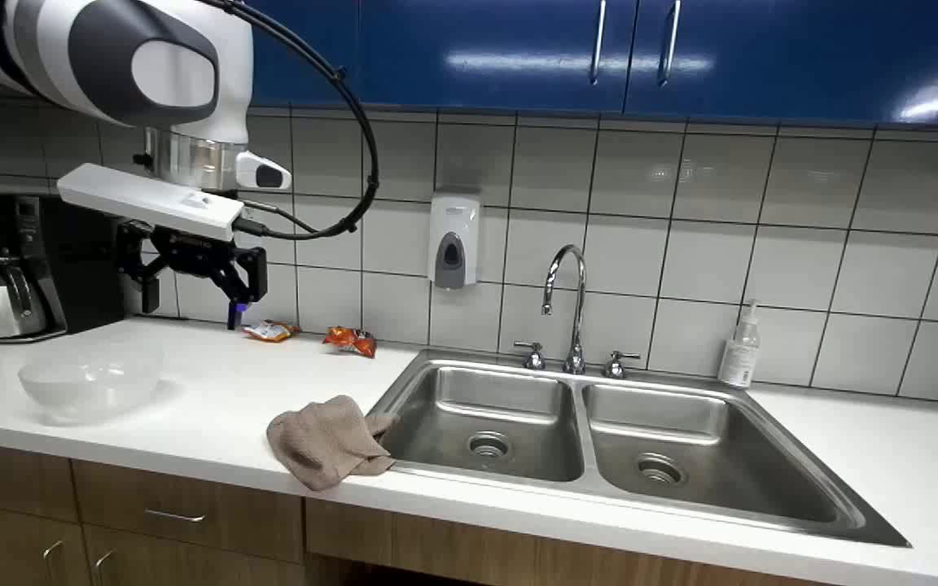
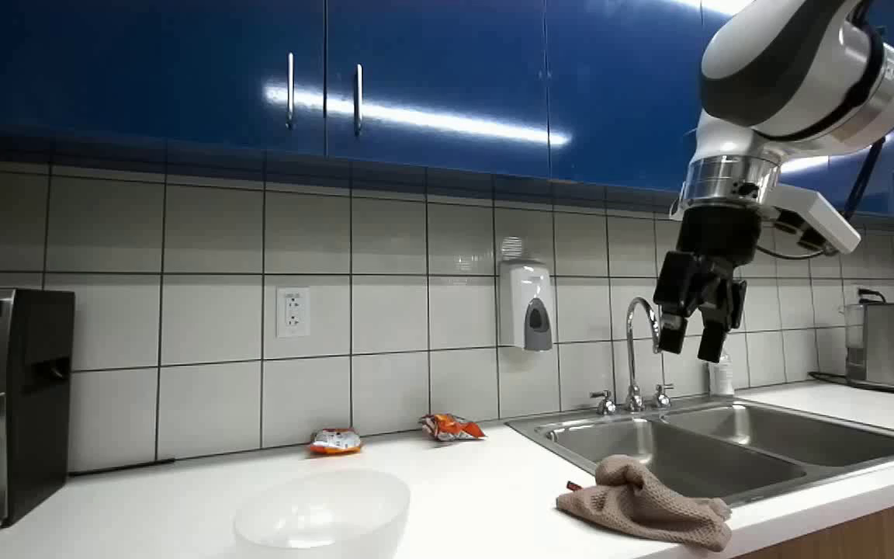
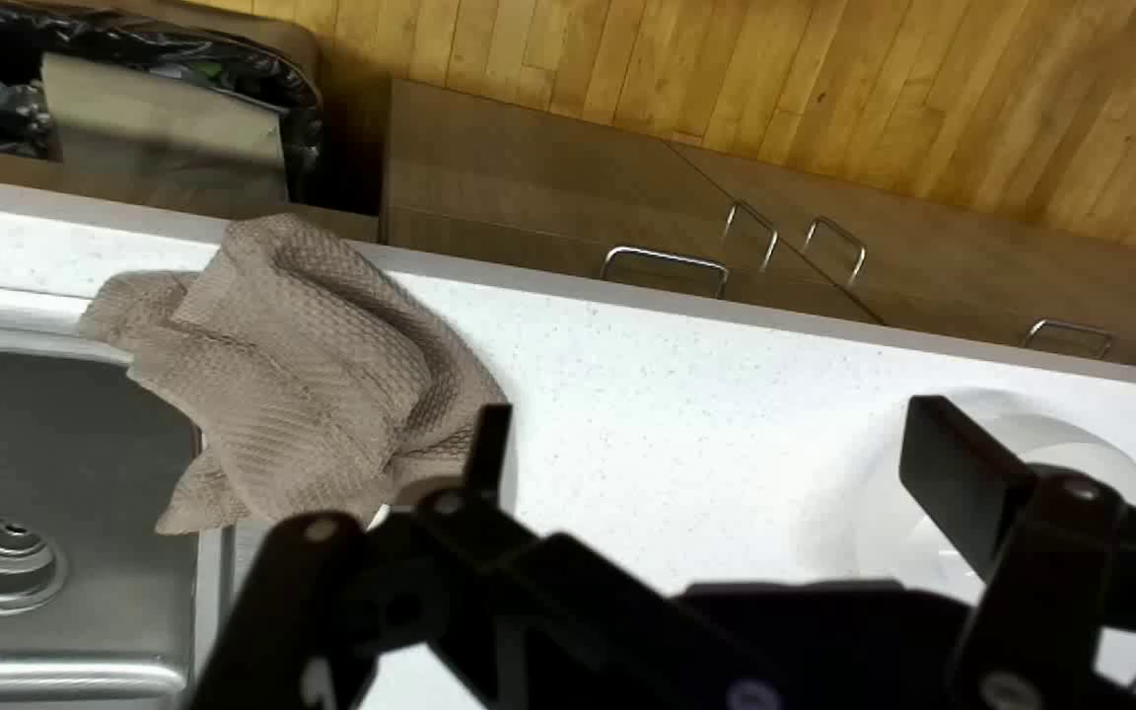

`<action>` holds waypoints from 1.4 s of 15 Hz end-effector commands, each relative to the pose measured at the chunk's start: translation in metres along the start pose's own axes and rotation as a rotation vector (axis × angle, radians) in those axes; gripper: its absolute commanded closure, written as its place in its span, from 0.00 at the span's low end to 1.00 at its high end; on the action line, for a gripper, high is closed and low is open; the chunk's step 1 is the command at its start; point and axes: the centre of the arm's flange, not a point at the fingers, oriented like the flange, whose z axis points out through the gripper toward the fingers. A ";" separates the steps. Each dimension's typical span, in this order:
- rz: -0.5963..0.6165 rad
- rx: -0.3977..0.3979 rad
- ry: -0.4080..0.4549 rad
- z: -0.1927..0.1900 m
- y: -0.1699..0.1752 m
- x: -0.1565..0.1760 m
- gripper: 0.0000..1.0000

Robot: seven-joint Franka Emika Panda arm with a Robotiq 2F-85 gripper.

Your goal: Put the towel in the plastic bowl

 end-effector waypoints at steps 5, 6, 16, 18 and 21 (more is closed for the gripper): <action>0.000 0.000 0.000 0.000 0.000 0.000 0.00; 0.000 0.000 0.000 0.000 0.000 0.000 0.00; -0.001 -0.004 -0.019 0.010 -0.002 0.023 0.00; 0.000 -0.004 -0.025 0.018 -0.006 0.035 0.00; 0.016 -0.015 -0.009 0.034 -0.016 0.057 0.00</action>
